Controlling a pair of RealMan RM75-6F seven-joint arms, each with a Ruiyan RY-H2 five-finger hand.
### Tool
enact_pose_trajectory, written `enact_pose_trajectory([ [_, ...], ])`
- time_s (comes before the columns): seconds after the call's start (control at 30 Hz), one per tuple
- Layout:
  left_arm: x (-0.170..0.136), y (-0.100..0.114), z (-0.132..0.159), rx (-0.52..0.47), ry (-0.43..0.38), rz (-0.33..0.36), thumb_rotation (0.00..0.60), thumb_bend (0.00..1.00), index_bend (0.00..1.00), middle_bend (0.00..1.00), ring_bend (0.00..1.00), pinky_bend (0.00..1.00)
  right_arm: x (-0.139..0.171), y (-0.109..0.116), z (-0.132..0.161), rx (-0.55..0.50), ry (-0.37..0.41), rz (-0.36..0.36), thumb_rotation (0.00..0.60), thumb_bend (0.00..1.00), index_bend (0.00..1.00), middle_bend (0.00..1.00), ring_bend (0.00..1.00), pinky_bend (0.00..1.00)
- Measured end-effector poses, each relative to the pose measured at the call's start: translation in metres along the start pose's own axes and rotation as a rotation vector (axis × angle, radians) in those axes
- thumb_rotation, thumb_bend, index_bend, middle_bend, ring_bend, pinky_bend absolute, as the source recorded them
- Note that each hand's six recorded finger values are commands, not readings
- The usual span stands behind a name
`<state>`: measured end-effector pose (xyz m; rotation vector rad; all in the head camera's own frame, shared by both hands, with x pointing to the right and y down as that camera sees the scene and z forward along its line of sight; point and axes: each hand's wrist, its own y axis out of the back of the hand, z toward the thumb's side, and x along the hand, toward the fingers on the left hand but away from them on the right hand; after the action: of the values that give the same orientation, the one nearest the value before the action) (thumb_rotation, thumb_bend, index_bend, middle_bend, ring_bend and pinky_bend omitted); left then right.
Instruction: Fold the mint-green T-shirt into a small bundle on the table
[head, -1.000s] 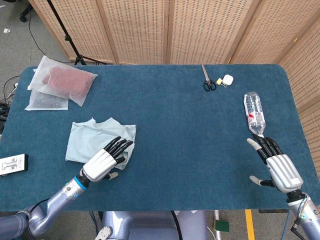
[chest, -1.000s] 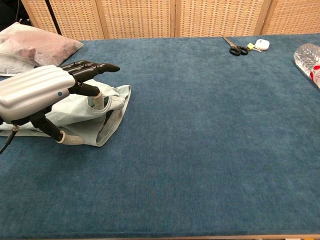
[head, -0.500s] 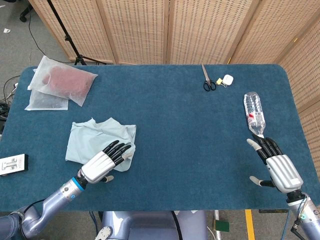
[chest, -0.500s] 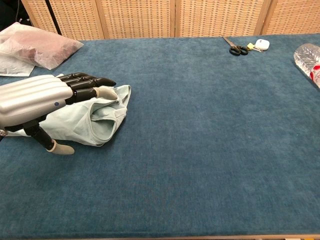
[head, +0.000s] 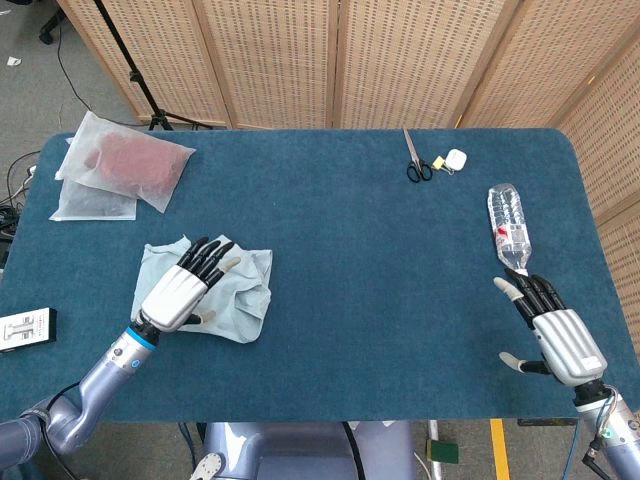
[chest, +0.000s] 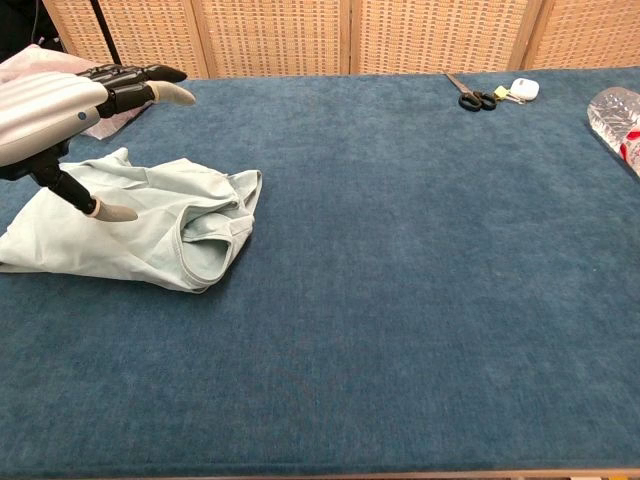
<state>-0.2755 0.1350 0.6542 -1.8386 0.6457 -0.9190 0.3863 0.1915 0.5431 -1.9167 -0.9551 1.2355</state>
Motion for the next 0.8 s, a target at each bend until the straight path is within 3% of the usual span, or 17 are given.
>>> enact_pose_trajectory([
  [0.23,0.013,-0.024,-0.020,-0.002,0.078,-0.061,0.600,0.00,0.00,0.00,0.00,0.00,-0.001,-0.001,-0.001,-0.001,-0.006,0.005,0.600,0.05,0.00,0.00,0.00,0.00],
  [0.8,0.044,-0.035,0.005,0.015,0.043,-0.031,0.600,0.00,0.00,0.00,0.00,0.00,-0.001,0.000,-0.003,-0.005,-0.007,0.005,0.600,0.05,0.00,0.00,0.00,0.00],
])
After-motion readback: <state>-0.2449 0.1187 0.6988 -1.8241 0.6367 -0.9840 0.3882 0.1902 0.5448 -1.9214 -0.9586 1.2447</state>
